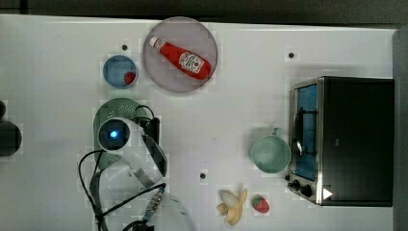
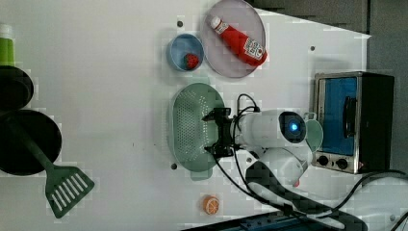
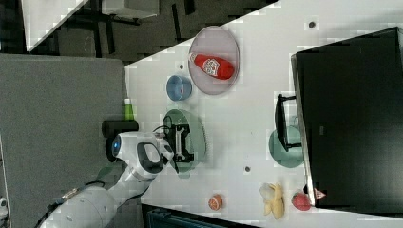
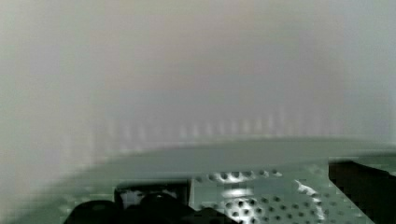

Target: Drag strainer left to right.

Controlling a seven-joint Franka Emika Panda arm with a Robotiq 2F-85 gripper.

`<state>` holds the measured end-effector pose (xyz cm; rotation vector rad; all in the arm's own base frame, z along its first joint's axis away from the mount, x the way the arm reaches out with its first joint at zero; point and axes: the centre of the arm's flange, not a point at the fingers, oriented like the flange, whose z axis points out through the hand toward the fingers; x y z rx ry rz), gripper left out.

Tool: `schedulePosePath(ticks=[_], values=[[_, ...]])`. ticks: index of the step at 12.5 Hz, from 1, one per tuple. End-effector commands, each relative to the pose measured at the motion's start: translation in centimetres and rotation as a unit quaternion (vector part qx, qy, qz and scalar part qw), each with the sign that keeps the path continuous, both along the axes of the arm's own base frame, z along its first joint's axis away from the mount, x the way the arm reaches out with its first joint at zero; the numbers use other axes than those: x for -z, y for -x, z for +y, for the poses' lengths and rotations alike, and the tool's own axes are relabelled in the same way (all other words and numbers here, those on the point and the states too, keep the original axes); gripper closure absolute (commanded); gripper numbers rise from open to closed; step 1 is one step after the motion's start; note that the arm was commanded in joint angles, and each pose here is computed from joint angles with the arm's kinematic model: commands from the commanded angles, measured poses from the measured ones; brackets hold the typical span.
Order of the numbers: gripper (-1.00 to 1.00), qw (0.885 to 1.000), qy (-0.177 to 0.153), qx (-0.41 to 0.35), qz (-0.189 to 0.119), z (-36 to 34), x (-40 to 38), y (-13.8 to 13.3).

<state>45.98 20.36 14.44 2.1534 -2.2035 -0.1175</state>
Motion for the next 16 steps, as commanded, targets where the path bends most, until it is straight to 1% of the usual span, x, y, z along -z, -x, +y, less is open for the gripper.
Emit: schedulePosePath(ticks=[1, 5, 11, 14, 16], values=[[-1.0, 1.0, 0.001, -0.005, -0.023, -5.2, -1.0, -1.6], [-1.0, 0.999, 0.013, -0.025, -0.023, -10.4, -0.7, -2.2], [-1.0, 0.999, 0.038, -0.028, -0.02, -18.6, -0.4, -2.8], [-1.0, 0.998, 0.047, -0.035, -0.024, -22.4, -0.4, -2.9], [-1.0, 0.998, 0.055, -0.022, -0.023, -24.7, -0.4, -2.8]])
